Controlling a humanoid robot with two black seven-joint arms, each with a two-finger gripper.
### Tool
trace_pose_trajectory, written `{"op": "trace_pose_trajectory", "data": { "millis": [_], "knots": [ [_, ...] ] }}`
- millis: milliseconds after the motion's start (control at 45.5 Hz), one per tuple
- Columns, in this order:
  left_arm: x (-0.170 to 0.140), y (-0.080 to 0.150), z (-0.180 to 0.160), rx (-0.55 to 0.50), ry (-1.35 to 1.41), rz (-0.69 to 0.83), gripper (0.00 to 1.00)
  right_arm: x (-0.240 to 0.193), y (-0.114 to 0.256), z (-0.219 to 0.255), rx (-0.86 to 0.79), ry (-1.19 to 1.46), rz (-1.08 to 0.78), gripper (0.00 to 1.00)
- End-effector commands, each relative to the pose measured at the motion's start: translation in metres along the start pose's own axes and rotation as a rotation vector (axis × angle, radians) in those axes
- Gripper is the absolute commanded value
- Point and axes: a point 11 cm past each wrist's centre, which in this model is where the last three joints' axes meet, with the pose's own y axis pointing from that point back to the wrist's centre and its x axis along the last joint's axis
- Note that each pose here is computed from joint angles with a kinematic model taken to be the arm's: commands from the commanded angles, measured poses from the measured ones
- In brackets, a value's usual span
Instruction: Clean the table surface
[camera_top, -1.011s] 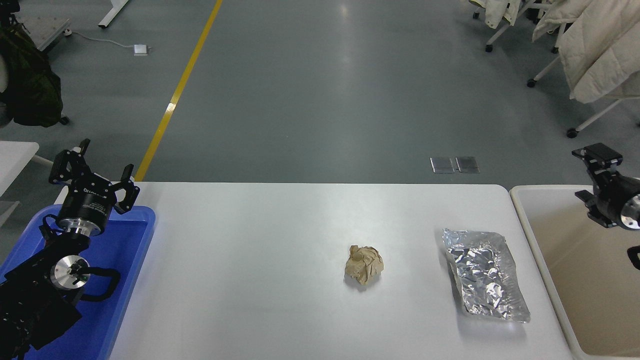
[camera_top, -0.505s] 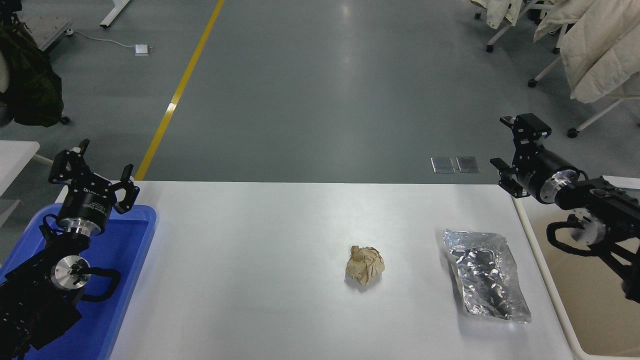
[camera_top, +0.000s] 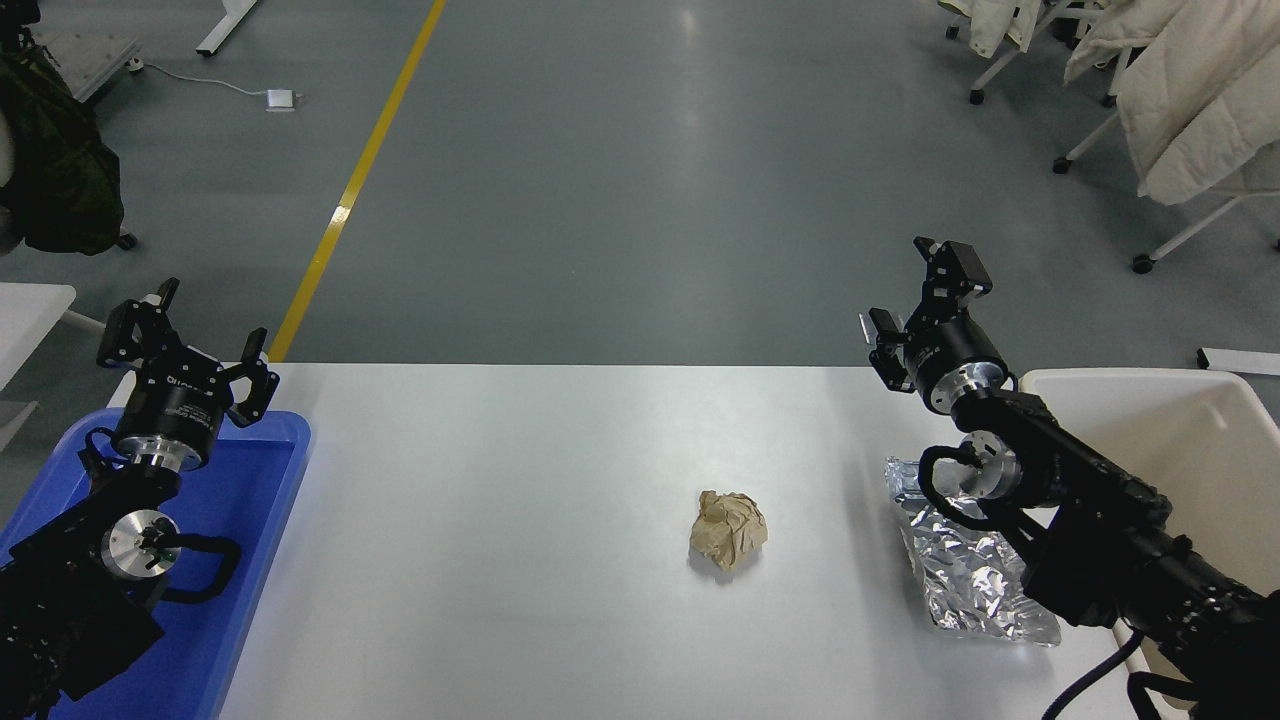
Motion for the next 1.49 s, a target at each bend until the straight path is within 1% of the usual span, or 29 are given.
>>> {"op": "trace_pose_trajectory", "data": {
  "millis": [0, 484, 615, 725, 923, 1011, 1187, 1341, 1473],
  "knots": [
    [0.000, 0.000, 0.000, 0.000, 0.001, -0.002, 1.00, -0.001, 0.006, 0.020, -0.016, -0.060, 0.038, 1.00],
    [0.000, 0.000, 0.000, 0.000, -0.001, 0.001, 1.00, 0.001, 0.008, 0.020, -0.019, -0.068, 0.025, 1.00],
    [0.000, 0.000, 0.000, 0.000, 0.001, -0.002, 1.00, 0.022, 0.008, 0.013, -0.008, -0.030, 0.056, 1.00],
    [0.000, 0.000, 0.000, 0.000, 0.000, 0.000, 1.00, 0.034, 0.013, 0.017, -0.016, -0.034, 0.083, 1.00],
    [0.000, 0.000, 0.000, 0.000, 0.000, 0.000, 1.00, 0.031, 0.013, 0.017, -0.019, -0.013, 0.059, 1.00],
    [0.000, 0.000, 0.000, 0.000, 0.000, 0.000, 1.00, 0.028, 0.013, 0.016, -0.035, 0.080, 0.005, 1.00],
    [0.000, 0.000, 0.000, 0.000, 0.001, -0.002, 1.00, 0.023, 0.007, 0.005, -0.090, 0.469, -0.166, 1.00],
    [0.000, 0.000, 0.000, 0.000, 0.001, -0.002, 1.00, 0.029, 0.006, -0.006, -0.121, 0.693, -0.258, 1.00],
    [-0.001, -0.001, 0.000, -0.001, 0.001, -0.003, 1.00, 0.044, 0.007, -0.019, -0.134, 0.909, -0.324, 1.00]
  ]
}}
